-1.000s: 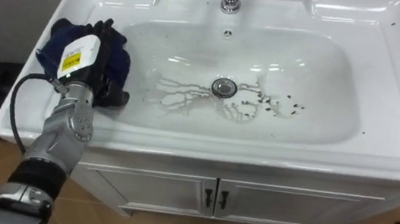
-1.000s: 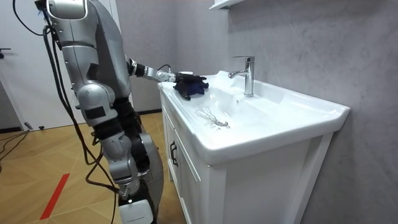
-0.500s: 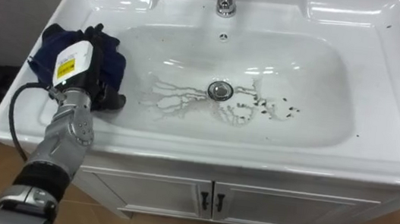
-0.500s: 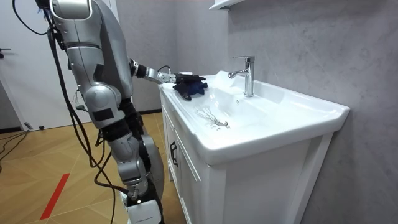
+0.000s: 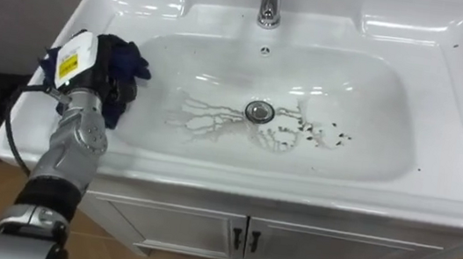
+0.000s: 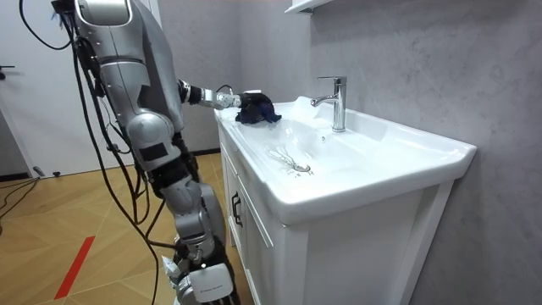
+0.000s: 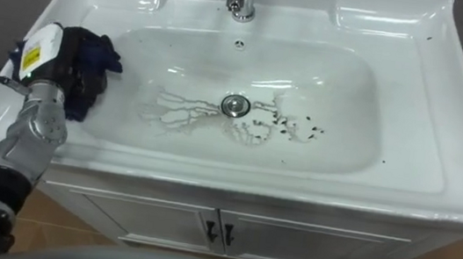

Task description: Wipe basin

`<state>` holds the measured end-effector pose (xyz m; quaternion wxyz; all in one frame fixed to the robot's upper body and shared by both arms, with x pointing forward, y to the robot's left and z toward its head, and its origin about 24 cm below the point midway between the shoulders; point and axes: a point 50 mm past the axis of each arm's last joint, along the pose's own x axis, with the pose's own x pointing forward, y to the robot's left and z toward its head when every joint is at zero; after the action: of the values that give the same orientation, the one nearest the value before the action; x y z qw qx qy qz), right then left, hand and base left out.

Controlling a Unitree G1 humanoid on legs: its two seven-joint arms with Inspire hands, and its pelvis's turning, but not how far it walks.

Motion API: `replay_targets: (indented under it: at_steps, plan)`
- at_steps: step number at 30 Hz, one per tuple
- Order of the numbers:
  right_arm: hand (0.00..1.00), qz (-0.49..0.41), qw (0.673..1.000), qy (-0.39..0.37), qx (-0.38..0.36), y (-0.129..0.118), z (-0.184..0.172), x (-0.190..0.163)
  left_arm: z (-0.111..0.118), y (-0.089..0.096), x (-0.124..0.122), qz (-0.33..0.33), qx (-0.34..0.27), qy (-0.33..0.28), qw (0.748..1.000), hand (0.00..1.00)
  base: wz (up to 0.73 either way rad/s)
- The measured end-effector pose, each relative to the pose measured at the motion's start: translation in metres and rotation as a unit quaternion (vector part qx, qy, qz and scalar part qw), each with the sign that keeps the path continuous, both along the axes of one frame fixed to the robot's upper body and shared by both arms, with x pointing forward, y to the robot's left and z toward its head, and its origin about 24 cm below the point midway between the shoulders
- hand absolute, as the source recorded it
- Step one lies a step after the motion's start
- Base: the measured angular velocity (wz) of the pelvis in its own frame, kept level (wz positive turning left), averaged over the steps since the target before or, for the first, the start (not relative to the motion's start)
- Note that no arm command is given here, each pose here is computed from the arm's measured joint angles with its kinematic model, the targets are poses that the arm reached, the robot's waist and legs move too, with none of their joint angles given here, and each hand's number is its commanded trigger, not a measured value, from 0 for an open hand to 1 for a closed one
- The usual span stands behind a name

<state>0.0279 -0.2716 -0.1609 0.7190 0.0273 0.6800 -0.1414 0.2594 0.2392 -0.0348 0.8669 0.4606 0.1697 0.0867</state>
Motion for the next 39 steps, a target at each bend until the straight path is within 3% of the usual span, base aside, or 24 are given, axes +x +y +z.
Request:
replay_targets:
  at_steps: [18,24,33,39]
  plan:
    - [0.00,0.013,0.999,-0.043,0.025,0.005,0.001,0.019,0.003,-0.002,0.004,0.009,-0.022,-0.011,1.000,1.00,0.02]
    - [0.00,0.020,0.999,-0.044,0.025,0.006,0.001,0.020,0.003,0.001,0.004,0.039,-0.079,-0.023,0.996,1.00,0.01]
    - [0.00,0.015,0.998,-0.055,0.025,0.006,0.001,0.019,0.026,-0.007,0.006,0.024,-0.148,-0.069,0.986,1.00,0.15]
    - [0.00,-0.002,0.997,-0.067,0.029,0.008,0.000,0.017,0.048,-0.027,0.007,-0.021,-0.165,-0.108,0.980,1.00,0.23]
